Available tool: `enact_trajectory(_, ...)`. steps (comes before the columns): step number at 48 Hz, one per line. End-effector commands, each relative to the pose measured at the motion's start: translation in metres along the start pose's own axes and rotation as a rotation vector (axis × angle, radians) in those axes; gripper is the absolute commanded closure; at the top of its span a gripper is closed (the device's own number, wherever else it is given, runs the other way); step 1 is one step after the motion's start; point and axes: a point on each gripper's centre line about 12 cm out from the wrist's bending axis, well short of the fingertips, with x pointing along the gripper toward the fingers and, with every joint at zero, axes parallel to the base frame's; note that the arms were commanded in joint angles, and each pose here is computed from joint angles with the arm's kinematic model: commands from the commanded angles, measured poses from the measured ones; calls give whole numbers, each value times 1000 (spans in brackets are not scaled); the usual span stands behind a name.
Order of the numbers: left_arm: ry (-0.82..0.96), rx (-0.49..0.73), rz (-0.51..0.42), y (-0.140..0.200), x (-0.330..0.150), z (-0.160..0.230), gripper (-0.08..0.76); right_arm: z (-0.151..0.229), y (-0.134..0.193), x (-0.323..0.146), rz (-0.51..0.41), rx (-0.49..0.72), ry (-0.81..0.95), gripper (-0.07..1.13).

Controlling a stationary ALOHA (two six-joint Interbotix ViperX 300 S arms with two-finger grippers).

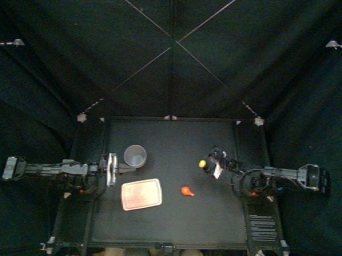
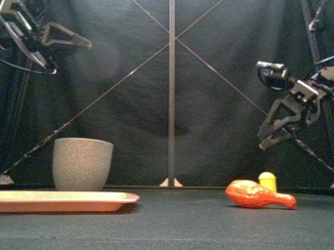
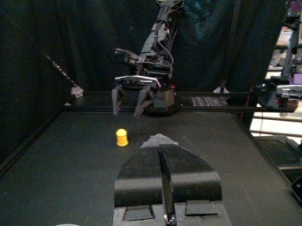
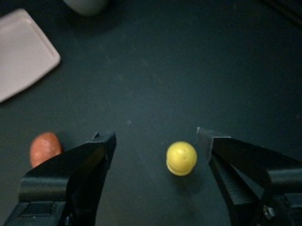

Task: Pick the yellow can then place it on the pink plate
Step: Pick the yellow can

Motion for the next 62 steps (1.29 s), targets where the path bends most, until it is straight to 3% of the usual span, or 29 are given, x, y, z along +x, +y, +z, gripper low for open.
enact_trajectory(1, -17, 2, 4, 1, 2, 5, 698, -2, -3, 12, -17, 7, 47, 5)
enact_trajectory(21, 5, -5, 1, 0, -1, -4, 698, -20, -32, 51, -118, 38, 252, 7)
enact_trajectory(42, 14, -9, 9, 1, -1, -8, 698, -23, -30, 59, -116, 42, 283, 26)
enact_trajectory(62, 25, -8, 10, 2, -2, -12, 698, -29, -31, 63, -123, 62, 308, 227)
